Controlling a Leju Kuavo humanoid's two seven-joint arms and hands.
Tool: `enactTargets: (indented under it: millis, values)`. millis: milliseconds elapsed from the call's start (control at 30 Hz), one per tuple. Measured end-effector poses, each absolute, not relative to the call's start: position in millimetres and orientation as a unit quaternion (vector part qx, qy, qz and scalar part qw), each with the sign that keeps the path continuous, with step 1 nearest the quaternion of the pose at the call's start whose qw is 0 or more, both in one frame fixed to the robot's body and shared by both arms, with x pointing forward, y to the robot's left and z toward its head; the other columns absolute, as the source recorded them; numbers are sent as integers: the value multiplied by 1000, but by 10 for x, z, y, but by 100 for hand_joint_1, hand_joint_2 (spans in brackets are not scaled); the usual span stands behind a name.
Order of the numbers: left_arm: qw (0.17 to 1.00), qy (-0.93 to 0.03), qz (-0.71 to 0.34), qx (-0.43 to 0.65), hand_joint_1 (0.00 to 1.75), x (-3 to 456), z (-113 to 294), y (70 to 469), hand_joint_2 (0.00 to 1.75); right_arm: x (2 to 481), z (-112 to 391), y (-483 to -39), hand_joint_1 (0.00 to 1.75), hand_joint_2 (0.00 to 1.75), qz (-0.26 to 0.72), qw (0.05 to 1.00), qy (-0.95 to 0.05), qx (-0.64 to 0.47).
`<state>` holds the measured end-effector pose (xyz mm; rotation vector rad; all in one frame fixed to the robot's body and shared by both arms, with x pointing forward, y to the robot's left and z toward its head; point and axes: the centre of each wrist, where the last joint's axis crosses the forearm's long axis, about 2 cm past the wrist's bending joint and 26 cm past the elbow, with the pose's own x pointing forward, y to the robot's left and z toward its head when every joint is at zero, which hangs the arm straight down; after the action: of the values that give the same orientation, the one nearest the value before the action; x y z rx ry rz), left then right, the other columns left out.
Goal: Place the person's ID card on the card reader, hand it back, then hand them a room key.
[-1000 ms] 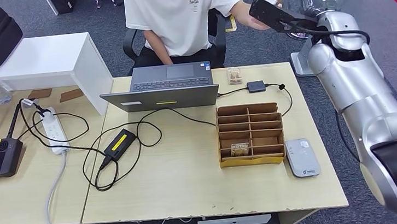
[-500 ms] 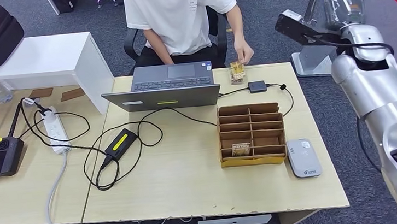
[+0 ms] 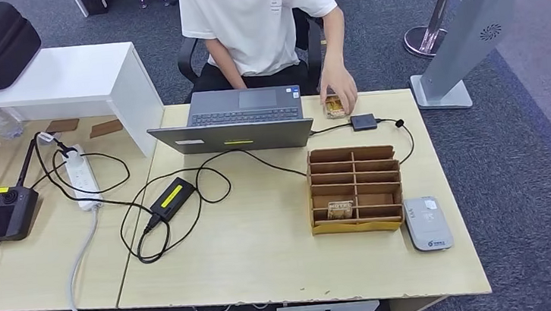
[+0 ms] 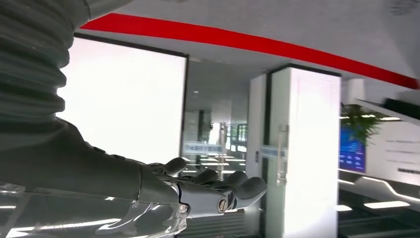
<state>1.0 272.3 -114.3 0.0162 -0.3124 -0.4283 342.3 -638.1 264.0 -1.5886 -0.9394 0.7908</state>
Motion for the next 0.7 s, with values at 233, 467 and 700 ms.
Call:
enactTargets:
  millis: [233, 467, 700]
  values:
    - [969, -150, -194, 8, 0, -55, -1145, 2748, 175, 2268, 2322, -7161, 0, 175, 286, 593, -289, -695]
    - [972, -149, -184, 10, 0, -81, -1146, 2771, 175, 1398, 1917, -7414, 0, 175, 257, 633, -217, -697]
    - [973, -149, -175, 10, 0, -96, -1146, 2786, 175, 754, 1173, -7180, 0, 175, 224, 692, -174, -664]
